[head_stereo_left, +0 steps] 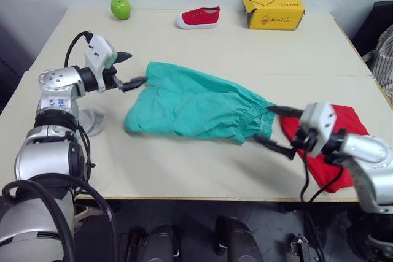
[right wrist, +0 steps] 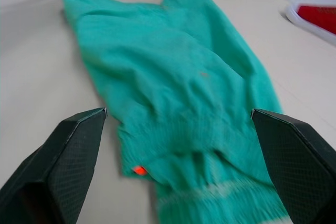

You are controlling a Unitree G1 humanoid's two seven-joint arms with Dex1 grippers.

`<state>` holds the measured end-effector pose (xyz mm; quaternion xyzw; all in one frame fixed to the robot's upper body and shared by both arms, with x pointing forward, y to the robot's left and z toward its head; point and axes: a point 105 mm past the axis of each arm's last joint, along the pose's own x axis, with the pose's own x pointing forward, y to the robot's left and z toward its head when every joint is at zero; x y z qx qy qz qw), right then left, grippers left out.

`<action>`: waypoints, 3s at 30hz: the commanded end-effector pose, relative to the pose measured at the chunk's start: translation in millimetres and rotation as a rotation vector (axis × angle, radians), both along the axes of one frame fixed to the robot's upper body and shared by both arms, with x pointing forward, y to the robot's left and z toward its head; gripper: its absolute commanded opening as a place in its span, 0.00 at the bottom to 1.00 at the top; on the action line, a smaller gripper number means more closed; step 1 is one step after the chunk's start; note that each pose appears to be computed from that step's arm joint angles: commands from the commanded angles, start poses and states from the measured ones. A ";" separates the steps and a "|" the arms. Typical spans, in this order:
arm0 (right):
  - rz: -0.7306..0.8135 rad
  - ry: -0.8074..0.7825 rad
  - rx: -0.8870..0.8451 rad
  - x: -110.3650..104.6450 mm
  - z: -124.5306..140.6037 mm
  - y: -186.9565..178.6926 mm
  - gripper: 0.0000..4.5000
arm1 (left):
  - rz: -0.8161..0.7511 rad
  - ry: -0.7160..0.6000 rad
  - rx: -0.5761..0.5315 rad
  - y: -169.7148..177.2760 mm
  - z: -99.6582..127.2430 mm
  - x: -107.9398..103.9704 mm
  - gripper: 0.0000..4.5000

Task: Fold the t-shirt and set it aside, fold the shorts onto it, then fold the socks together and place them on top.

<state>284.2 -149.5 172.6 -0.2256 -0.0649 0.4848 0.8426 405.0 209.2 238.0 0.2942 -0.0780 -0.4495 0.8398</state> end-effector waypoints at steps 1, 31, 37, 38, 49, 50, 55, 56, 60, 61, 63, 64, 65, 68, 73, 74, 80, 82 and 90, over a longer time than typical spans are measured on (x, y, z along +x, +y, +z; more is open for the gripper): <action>0.008 -0.102 -0.125 -3.7 -21.4 18.1 1.00 | -0.233 -0.032 0.175 -8.8 -18.1 -33.7 0.99; -0.246 -0.384 -0.484 62.7 -52.5 -13.2 0.00 | -0.041 -0.033 0.489 -24.0 -117.9 -12.3 0.01; -0.134 -0.403 -0.488 40.1 -48.0 -22.3 0.00 | -0.182 -0.024 0.441 -10.4 -112.0 -59.1 0.01; -0.121 -0.404 -0.489 37.7 -48.5 -23.1 0.00 | -0.190 -0.020 0.436 -9.8 -111.5 -65.4 0.01; 0.080 -0.392 -0.447 -5.3 -65.6 -23.3 0.00 | -0.047 0.080 0.325 -8.8 -122.5 -151.5 0.01; 0.087 -0.385 -0.442 -9.4 -67.8 -23.6 0.00 | -0.023 0.089 0.323 -7.3 -123.9 -156.0 0.01; 0.071 -0.351 -0.450 -22.6 -77.7 -28.5 0.00 | 0.084 0.159 0.319 3.2 -132.8 -183.7 0.01; 0.064 -0.350 -0.452 -22.6 -79.1 -28.8 0.00 | 0.100 0.167 0.320 4.5 -134.0 -186.6 0.01; 0.061 -0.309 -0.393 -21.1 -80.8 -23.9 0.00 | 0.133 0.181 0.266 3.7 -132.7 -190.6 0.11; 0.061 -0.297 -0.369 -20.9 -79.2 -23.0 0.00 | 0.135 0.181 0.259 3.5 -131.5 -191.3 0.16; 0.087 -0.268 -0.345 -23.6 -78.9 -20.5 0.13 | 0.137 0.201 0.262 5.9 -131.5 -194.9 0.30; 0.105 -0.259 -0.344 -25.7 -79.1 -19.5 0.20 | 0.153 0.207 0.256 9.1 -130.3 -196.4 0.38; 0.118 -0.239 -0.342 -27.4 -79.3 -19.2 0.27 | 0.177 0.211 0.237 13.6 -127.6 -197.0 0.45; 0.151 -0.173 -0.281 -33.8 -71.9 -16.4 0.51 | 0.192 0.271 0.141 20.5 -122.0 -204.6 0.67; 0.211 0.138 -0.014 -59.1 -41.5 -18.2 0.73 | 0.110 0.535 -0.003 37.0 -109.7 -242.8 0.67; 0.210 0.196 0.032 -61.8 -35.0 -19.2 0.73 | 0.107 0.563 -0.021 40.8 -105.1 -246.2 0.67; 0.134 0.359 0.244 -52.5 -10.4 0.4 0.33 | 0.027 0.483 -0.169 28.4 -65.5 -223.7 0.31; 0.103 0.338 0.243 -45.0 -13.2 16.3 0.17 | 0.001 0.444 -0.191 14.0 -63.6 -205.1 0.16; -0.051 0.145 0.242 -16.0 -38.6 81.1 0.00 | -0.026 0.271 -0.197 -68.2 -91.2 -106.2 0.00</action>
